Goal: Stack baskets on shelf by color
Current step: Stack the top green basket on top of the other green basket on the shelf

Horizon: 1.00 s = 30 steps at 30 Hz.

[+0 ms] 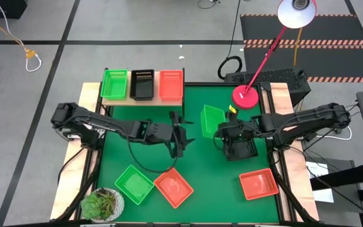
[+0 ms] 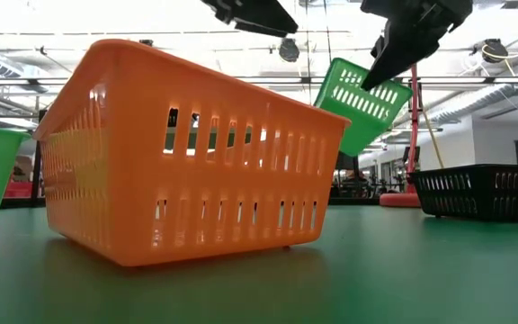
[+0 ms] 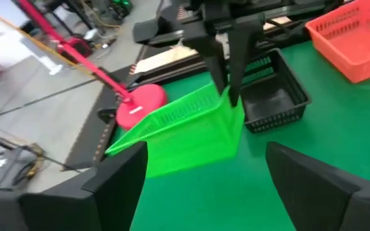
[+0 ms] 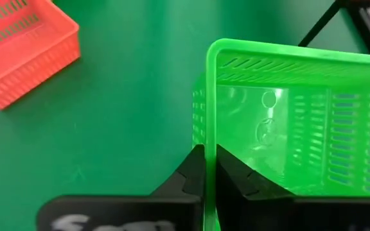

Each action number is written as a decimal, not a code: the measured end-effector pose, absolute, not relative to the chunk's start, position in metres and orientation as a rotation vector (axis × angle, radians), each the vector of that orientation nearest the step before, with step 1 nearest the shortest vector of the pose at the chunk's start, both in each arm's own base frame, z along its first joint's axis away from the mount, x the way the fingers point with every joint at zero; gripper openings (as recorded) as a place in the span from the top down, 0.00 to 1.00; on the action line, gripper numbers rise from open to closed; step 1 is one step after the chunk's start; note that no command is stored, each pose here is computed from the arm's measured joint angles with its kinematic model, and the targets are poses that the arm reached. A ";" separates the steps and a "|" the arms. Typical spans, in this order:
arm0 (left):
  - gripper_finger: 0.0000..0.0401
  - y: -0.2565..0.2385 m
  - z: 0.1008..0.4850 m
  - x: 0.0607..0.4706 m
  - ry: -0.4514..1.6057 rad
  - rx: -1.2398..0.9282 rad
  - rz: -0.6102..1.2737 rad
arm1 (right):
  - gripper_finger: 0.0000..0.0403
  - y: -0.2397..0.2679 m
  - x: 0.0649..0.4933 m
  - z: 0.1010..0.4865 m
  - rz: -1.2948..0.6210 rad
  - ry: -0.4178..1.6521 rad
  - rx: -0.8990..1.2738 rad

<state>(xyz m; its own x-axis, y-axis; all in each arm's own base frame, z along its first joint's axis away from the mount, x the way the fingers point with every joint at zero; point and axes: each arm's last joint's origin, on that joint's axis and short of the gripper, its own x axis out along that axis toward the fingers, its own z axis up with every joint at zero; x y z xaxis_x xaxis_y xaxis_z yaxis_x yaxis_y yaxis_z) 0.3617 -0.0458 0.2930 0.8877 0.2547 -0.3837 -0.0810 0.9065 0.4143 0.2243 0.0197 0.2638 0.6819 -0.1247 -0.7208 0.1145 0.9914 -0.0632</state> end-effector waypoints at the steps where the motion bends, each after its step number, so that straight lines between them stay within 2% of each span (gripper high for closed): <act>1: 0.24 -0.046 0.291 0.366 0.450 0.397 0.166 | 0.97 0.020 0.225 0.263 -0.135 0.812 -0.003; 8: 0.31 -0.046 0.280 0.404 0.492 0.379 0.116 | 0.97 0.022 0.233 0.254 -0.098 0.851 0.023; 16: 0.24 -0.047 0.256 0.435 0.620 0.409 0.087 | 0.96 0.024 0.245 0.241 -0.050 0.895 -0.031; 20: 0.25 -0.040 0.246 0.442 0.672 0.412 0.097 | 0.96 0.024 0.249 0.244 -0.045 0.885 -0.039; 24: 0.33 -0.036 0.240 0.443 0.697 0.431 0.095 | 0.96 0.024 0.249 0.249 -0.044 0.876 -0.038; 30: 0.54 -0.036 0.240 0.444 0.692 0.459 0.081 | 0.96 0.024 0.249 0.249 -0.047 0.877 -0.041</act>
<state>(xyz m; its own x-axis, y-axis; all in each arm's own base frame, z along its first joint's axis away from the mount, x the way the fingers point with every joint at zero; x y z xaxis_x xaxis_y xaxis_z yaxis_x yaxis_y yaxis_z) 0.4437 -0.0358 0.2402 0.7708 0.2220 -0.5971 0.0777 0.8976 0.4339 0.2493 0.0240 0.2492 0.6384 -0.0577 -0.7676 0.0244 0.9982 -0.0548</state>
